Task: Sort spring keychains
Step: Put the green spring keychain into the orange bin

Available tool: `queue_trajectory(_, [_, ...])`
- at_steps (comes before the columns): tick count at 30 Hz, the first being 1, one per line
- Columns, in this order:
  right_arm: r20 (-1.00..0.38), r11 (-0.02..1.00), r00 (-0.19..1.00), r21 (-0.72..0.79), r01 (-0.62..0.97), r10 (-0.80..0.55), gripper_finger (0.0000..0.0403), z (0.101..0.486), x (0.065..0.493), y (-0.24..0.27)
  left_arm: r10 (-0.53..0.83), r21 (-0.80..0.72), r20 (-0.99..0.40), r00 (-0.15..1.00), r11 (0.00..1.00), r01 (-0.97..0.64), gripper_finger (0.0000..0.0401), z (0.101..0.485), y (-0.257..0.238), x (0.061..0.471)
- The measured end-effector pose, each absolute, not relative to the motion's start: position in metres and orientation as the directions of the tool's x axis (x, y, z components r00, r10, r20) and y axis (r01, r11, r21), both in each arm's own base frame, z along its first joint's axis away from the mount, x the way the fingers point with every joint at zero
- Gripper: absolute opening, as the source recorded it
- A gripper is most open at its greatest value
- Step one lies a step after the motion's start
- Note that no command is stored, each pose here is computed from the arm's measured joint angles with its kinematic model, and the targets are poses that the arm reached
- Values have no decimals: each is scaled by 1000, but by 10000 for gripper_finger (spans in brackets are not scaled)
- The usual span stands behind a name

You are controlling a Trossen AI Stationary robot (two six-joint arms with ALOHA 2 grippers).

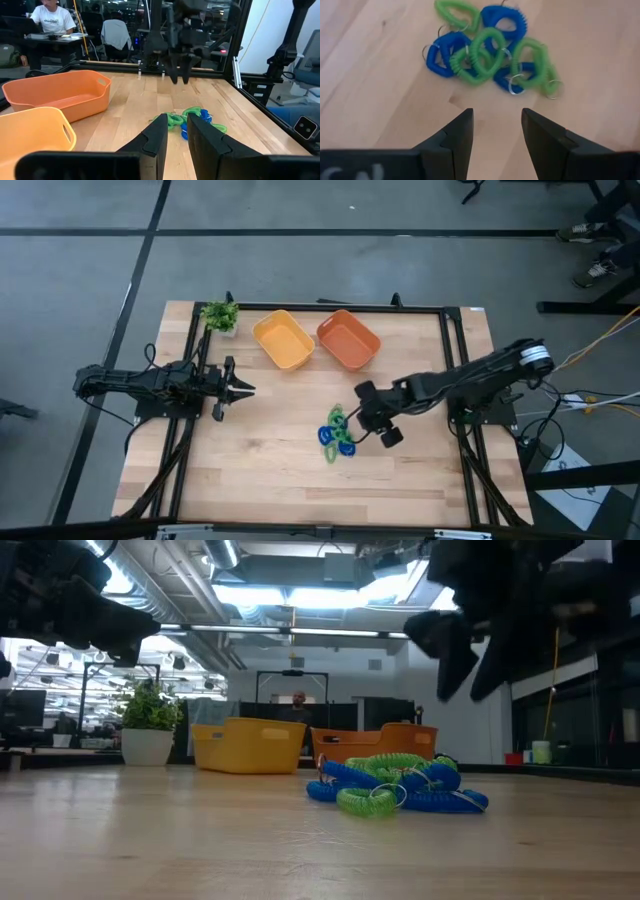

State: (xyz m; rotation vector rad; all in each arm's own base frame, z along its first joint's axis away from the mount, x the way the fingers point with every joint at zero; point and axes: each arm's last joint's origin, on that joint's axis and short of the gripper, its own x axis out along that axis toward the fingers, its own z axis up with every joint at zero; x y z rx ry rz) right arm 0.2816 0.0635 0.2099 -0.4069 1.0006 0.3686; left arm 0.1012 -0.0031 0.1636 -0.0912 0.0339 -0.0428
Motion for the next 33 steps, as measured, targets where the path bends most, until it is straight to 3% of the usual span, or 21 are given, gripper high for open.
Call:
queue_trajectory(13, [-882,813,455,-177,-555,119,166,182,297,75,-45,-92,-32,998,995,41,68,164,-3,101])
queue_trajectory(29, [-805,937,582,-109,-331,112,166,167,325,67,-45,-92,-32,998,995,41,70,164,-3,101])
queue_trajectory(33, [-794,935,606,-184,-304,41,166,167,326,66,-45,-92,-32,998,995,42,68,164,-3,101])
